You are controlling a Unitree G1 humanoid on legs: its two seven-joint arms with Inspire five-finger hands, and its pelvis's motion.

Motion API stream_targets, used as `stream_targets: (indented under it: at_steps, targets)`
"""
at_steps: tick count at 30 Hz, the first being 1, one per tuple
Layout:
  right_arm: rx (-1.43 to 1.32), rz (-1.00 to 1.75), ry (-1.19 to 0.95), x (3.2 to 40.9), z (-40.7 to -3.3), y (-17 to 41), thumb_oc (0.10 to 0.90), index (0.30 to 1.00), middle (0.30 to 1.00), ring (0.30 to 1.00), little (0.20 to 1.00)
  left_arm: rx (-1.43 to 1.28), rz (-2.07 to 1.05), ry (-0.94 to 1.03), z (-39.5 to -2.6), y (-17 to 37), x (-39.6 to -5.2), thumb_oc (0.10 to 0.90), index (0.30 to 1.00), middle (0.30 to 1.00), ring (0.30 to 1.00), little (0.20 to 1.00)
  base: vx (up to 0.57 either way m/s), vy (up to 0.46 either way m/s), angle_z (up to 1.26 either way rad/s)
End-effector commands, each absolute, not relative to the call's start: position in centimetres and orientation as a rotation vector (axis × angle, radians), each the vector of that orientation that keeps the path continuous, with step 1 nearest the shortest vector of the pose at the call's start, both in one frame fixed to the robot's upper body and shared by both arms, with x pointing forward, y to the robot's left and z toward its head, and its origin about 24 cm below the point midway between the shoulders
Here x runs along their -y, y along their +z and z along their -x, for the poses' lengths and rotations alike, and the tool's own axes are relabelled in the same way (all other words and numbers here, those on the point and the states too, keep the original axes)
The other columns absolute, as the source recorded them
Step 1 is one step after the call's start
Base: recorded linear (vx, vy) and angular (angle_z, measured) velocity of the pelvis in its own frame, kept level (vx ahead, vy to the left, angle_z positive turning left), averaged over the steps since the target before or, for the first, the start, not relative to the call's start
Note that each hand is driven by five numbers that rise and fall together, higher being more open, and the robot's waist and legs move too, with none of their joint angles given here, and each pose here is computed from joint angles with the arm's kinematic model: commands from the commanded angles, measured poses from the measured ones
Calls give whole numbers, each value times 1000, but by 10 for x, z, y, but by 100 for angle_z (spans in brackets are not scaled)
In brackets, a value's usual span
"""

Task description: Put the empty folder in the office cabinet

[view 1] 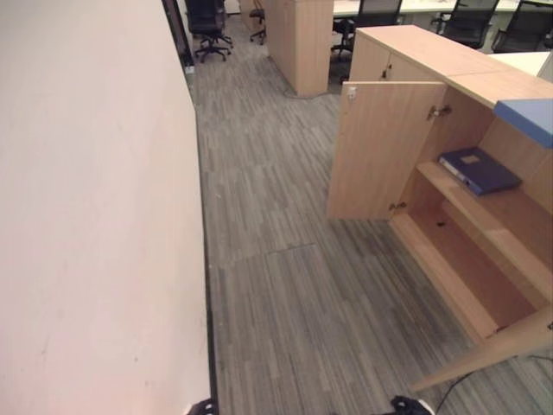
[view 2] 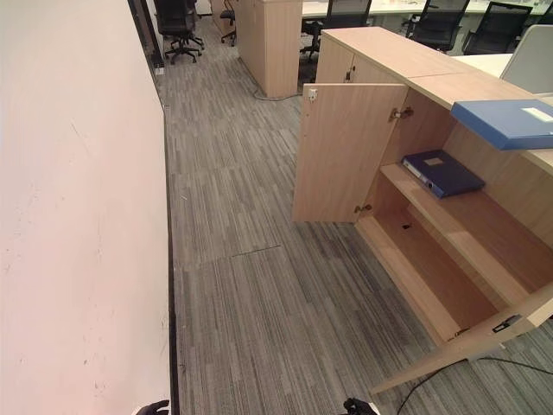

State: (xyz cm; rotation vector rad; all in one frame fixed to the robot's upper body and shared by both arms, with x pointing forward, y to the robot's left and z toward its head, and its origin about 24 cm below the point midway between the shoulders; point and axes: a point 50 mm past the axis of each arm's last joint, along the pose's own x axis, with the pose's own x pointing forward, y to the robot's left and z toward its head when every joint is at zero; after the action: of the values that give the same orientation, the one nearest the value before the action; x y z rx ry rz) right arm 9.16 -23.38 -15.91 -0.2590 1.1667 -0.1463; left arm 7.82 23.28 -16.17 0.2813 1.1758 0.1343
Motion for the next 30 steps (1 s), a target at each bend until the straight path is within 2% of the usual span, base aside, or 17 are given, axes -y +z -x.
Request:
stream_targets:
  at_steps: [1,15,24,30]
  targets:
    - [-1130,324,-142,245,-108,-153,800,900,900,900,900,-1083,-329,137,-112,-152,-243,800,900,900,900,900,10,-35,1]
    - [-1128,302,-173,249,-109,-152,800,900,900,900,900,-1074,-319,147,-117,-150,-243,800,900,900,900,900,8,-55,3]
    - [-1074,291,-204,257,-126,-144,800,900,900,900,900,-1018,-270,173,-132,-146,-241,800,900,900,900,900,-21,-113,5]
    - [-1087,303,-208,259,-121,-145,800,900,900,900,900,-1025,-248,179,-129,-148,-237,800,900,900,900,900,175,1,-22]
